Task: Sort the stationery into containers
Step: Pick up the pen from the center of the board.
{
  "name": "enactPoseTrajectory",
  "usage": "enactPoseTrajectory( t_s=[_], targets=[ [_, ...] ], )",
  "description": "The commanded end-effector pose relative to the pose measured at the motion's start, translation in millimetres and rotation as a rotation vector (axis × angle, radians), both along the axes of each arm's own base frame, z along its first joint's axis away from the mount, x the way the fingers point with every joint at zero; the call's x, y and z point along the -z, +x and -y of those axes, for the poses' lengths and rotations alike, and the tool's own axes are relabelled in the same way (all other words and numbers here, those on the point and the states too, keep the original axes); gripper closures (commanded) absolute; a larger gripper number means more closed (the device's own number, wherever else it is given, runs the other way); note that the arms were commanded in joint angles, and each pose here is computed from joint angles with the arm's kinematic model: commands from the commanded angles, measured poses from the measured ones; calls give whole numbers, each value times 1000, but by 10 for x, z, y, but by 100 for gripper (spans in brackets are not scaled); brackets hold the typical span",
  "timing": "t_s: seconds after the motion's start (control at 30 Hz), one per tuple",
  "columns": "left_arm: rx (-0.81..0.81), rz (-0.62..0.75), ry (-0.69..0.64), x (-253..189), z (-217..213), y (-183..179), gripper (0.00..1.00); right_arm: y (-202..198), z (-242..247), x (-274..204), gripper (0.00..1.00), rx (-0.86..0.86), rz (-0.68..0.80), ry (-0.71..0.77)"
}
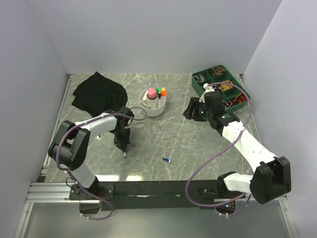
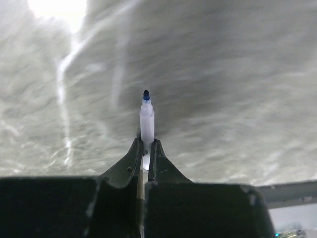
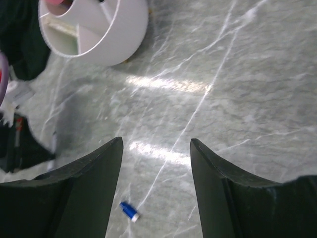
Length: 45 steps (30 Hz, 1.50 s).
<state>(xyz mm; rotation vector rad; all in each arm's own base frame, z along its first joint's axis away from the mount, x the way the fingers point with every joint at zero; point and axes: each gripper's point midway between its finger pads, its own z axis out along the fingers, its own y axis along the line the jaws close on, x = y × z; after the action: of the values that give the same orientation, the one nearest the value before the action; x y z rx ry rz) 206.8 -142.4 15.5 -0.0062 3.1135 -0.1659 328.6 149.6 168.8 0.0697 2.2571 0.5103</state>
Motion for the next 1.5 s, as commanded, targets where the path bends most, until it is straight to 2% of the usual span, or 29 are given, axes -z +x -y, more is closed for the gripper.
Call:
enactPoseTrajectory(
  t_s=[0.0,0.1,0.13,0.2,0.27,0.3,0.33,0.4,0.43,0.57,0.67,0.7,0.77,0.97,1.23,1.47],
  targets=[
    [175,202,-174,-507,395,417,99,-128,-164,-409,34,-125,-2,222],
    [326,357,-284,-1025,607,650,99,-427,-440,-523,32,-277,-146,542],
    [409,421,-328,-1235,702,735,99,-464,-532,-757,32,-397,-79,642],
    [510,470,-443,-1508,880,721,99,-491,-580,-836,32,-440,-52,693],
    [653,547,-517,-1732,995,750,99,-450,-621,-1073,32,-515,52,709],
    [722,541,-623,-1861,1112,631,99,-430,-632,-1149,33,-532,81,715],
    [812,592,-663,-2004,1152,639,99,-396,-641,-1252,33,-560,146,709],
    [907,567,-798,-2165,1261,460,99,-332,-654,-1353,33,-565,171,721],
    [957,607,-833,-2326,1304,465,99,-322,-663,-1451,32,-586,213,726],
    [991,607,-939,-2559,1413,439,99,-356,-759,-1710,32,-669,283,713],
    [1002,616,-1007,-2724,1490,436,99,-323,-826,-1691,34,-681,366,579],
    [1008,626,-1025,-2795,1511,439,99,-333,-883,-1652,34,-666,358,556],
    [1010,616,-1081,-2883,1555,414,99,-422,-936,-1712,35,-692,429,534],
    [1011,627,-1197,-3125,1627,407,99,-442,-1076,-1620,40,-672,438,508],
    [998,623,-1252,-3261,1654,401,99,-388,-1189,-1675,45,-699,482,501],
    [968,591,-1279,-3254,1670,419,99,-520,-1331,-1760,50,-787,495,550]
  ],
)
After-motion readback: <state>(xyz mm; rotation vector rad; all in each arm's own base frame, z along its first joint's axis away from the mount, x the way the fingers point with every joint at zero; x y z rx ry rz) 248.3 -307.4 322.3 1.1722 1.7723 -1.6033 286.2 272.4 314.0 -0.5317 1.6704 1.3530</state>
